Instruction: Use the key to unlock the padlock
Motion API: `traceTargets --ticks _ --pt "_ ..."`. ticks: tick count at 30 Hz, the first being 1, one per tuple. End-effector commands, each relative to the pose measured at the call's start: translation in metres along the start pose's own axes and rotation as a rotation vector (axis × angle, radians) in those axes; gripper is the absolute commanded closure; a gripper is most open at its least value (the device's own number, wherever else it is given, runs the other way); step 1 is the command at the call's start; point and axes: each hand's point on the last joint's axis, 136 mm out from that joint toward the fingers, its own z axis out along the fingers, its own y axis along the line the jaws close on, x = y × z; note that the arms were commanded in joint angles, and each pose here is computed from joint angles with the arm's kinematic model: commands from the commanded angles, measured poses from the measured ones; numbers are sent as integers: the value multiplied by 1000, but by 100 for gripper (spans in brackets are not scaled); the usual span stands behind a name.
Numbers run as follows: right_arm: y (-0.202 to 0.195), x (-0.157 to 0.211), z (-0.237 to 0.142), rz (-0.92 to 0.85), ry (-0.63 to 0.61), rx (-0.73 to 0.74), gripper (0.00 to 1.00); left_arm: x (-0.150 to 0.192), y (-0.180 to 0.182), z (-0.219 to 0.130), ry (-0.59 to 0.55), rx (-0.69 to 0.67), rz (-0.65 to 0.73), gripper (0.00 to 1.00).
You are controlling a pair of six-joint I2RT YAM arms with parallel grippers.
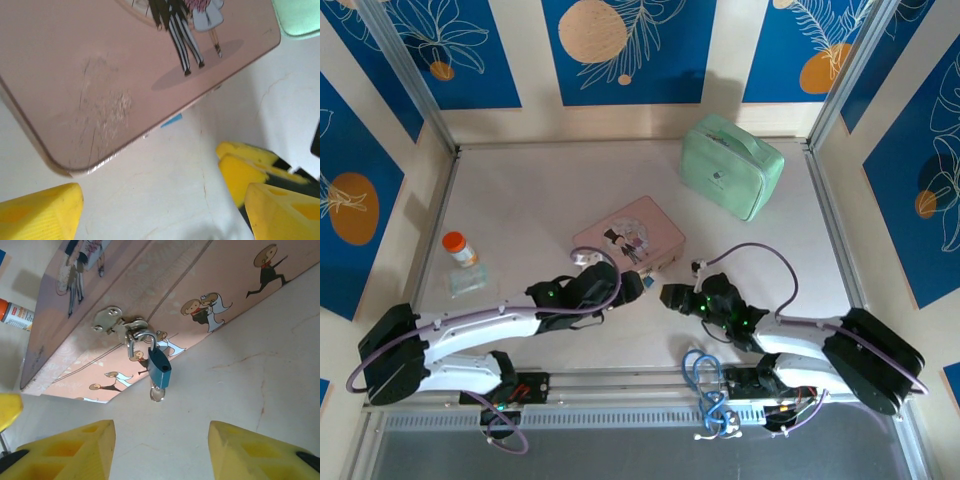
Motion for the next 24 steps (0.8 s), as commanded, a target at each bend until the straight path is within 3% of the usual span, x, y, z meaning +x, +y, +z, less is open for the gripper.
traceTargets --ticks 1,7,24 --pt "14 -5 8 -14 11 -77 49 12 -2 -2 53 25 -51 15" --pt "16 -3 19 -13 27 -86 51 19 -21 16 77 75 -57 12" --pt "31 3 52 -79 70 -116 51 -14 24 23 24 -8 -103 11"
